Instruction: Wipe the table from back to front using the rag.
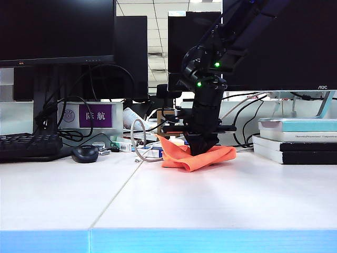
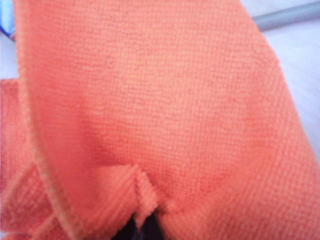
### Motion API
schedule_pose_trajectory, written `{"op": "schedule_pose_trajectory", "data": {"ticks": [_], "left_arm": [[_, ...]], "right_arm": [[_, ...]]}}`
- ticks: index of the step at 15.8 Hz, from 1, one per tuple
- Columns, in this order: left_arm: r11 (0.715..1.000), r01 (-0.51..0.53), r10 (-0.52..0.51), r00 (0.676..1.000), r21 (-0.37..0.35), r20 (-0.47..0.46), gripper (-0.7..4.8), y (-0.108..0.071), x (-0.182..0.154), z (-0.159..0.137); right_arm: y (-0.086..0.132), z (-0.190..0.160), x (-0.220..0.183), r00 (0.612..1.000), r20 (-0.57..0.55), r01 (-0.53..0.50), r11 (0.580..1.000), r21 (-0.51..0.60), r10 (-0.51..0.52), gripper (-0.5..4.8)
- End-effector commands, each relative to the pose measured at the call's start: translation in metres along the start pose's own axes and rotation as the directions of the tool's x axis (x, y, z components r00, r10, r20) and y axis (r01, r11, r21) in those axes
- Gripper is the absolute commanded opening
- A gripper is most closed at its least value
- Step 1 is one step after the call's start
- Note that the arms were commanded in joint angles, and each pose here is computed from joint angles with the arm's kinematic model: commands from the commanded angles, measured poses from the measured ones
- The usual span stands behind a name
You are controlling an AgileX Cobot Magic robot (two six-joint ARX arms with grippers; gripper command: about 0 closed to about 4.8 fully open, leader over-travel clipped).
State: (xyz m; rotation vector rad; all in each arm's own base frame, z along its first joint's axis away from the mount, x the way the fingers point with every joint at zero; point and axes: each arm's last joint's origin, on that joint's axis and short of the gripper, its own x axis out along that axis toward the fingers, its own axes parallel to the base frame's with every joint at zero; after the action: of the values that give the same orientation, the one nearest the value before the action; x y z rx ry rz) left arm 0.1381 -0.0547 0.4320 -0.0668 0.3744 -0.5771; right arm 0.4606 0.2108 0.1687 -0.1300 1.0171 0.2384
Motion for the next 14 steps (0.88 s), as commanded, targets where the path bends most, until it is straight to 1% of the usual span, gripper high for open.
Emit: {"op": "schedule_pose_trajectory", "data": {"ticks": [1,2,4,9,11,12,13,14], "left_arm": [[1.0,0.005,-0.005,1.0,0.005,0.014,-0.03,-0.001,-0.001,0.002],[1.0,0.005,-0.005,1.0,0.004,0.013,-0.03,-0.001,-0.001,0.002],[1.0,0.005,-0.005,1.0,0.005,0.013,-0.03,-0.001,-0.001,0.002],[1.0,0.005,-0.005,1.0,0.004,0.012,-0.03,0.0,-0.001,0.002],[1.0,0.005,-0.005,1.0,0.004,0.012,-0.03,0.0,-0.001,0.002],[1.0,0.006,-0.006,1.0,0.004,0.012,-0.03,0.0,-0.001,0.002],[1.0,0.005,-0.005,1.0,0.004,0.011,-0.03,0.0,-0.001,0.002],[1.0,0.005,-0.005,1.0,0.004,0.011,-0.03,0.0,-0.001,0.002]], "right_arm": [[-0.002,0.004,0.021,0.996,-0.085,0.04,0.999,-0.031,-0.042,-0.06],[-0.001,0.009,0.031,0.994,-0.101,0.041,0.999,-0.029,-0.043,-0.06],[-0.002,0.012,0.034,0.994,-0.104,0.043,0.999,-0.028,-0.045,-0.05],[-0.002,0.013,0.033,0.994,-0.102,0.045,0.999,-0.027,-0.047,-0.05],[-0.003,0.02,0.027,0.996,-0.081,0.044,0.999,-0.023,-0.045,-0.05],[-0.009,0.025,0.024,0.997,-0.062,0.047,0.999,-0.011,-0.047,-0.05],[-0.016,0.025,0.025,0.996,-0.07,0.051,0.999,0.0,-0.051,-0.05],[-0.016,0.025,0.025,0.996,-0.071,0.051,0.999,0.0,-0.051,-0.06]]}}
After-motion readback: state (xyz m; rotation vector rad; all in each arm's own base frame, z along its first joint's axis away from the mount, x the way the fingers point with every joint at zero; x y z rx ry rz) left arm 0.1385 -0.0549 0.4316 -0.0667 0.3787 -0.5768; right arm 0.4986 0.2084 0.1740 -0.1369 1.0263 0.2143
